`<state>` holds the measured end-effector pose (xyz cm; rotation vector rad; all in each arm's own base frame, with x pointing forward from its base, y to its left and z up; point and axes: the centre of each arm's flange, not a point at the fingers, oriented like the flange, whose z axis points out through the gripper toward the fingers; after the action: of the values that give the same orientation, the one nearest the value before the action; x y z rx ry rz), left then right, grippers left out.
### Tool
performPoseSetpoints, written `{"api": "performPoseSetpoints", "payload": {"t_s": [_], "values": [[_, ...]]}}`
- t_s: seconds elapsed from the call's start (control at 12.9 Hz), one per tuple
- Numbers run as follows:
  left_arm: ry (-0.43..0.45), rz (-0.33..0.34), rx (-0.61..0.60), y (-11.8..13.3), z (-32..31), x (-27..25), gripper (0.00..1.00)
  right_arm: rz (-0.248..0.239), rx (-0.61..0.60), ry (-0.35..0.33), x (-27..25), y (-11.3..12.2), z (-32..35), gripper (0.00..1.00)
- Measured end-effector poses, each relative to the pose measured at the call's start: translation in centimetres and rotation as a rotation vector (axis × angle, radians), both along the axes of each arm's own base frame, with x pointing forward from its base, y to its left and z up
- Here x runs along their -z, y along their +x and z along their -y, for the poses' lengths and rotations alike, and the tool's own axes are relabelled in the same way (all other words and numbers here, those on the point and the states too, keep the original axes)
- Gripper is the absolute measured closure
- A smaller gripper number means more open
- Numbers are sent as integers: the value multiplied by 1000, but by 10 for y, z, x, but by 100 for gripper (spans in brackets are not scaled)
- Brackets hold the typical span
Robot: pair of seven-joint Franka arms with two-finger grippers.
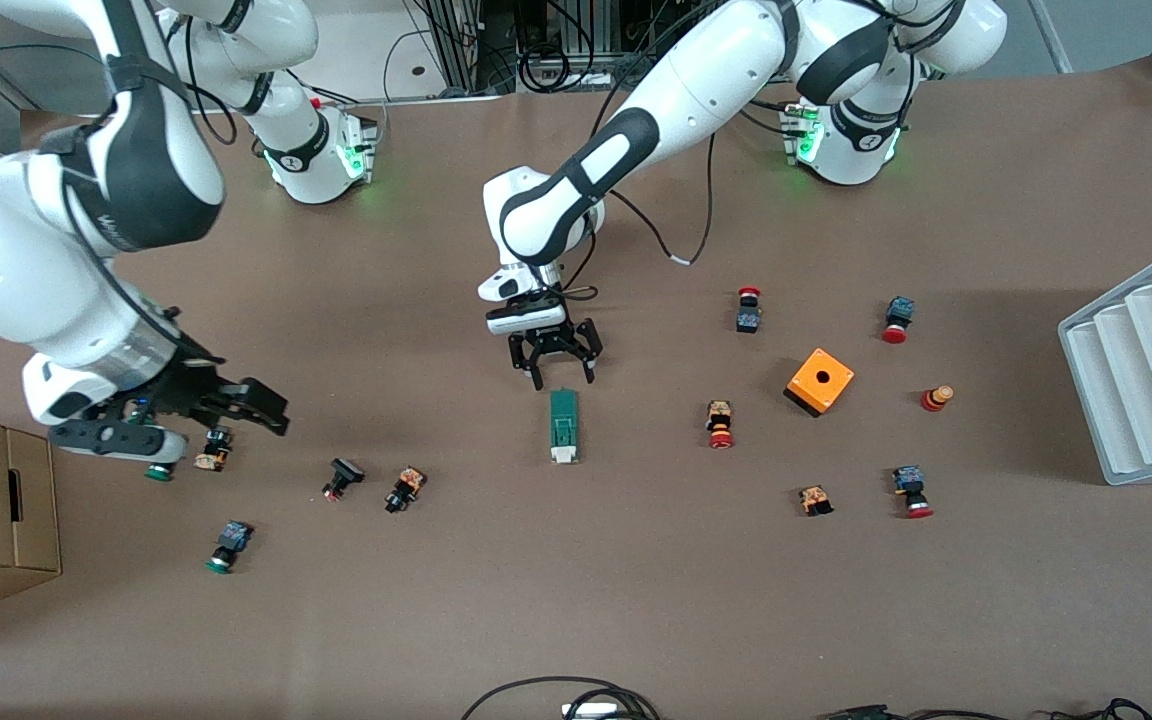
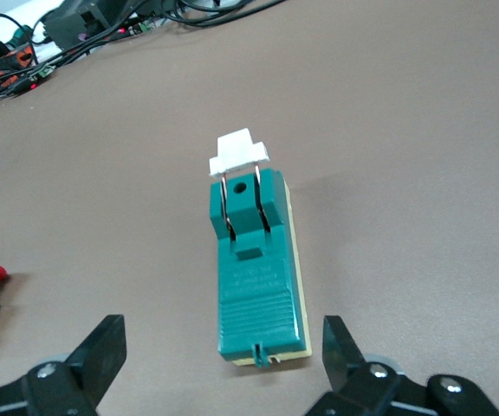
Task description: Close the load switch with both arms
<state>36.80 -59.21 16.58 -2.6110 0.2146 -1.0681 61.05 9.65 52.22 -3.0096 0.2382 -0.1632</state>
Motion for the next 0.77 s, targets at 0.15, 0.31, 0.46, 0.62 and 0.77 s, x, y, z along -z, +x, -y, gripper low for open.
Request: {"api": "performPoseSetpoints", "payload": {"t_s": [0.15,0.31,0.46,0.62,0.77], "values": [[37,-85,16,11,-3,-27,0,-19,-39,-25,-7,-5,16,0],[66,-168,39,27,-10,-56,0,-21,-74,-60,-18,-9,18,0],[57,-249,52,42,-17,-86,0,-12,-88,-75,-25,-9,15,0],[46,-339,82,49,-23,-117,0,-6,-130,-83,-26,-9,16,0],[41,-408,123,66,-36,-151,0,-2,-146,-89,-27,-6,31,0]]}}
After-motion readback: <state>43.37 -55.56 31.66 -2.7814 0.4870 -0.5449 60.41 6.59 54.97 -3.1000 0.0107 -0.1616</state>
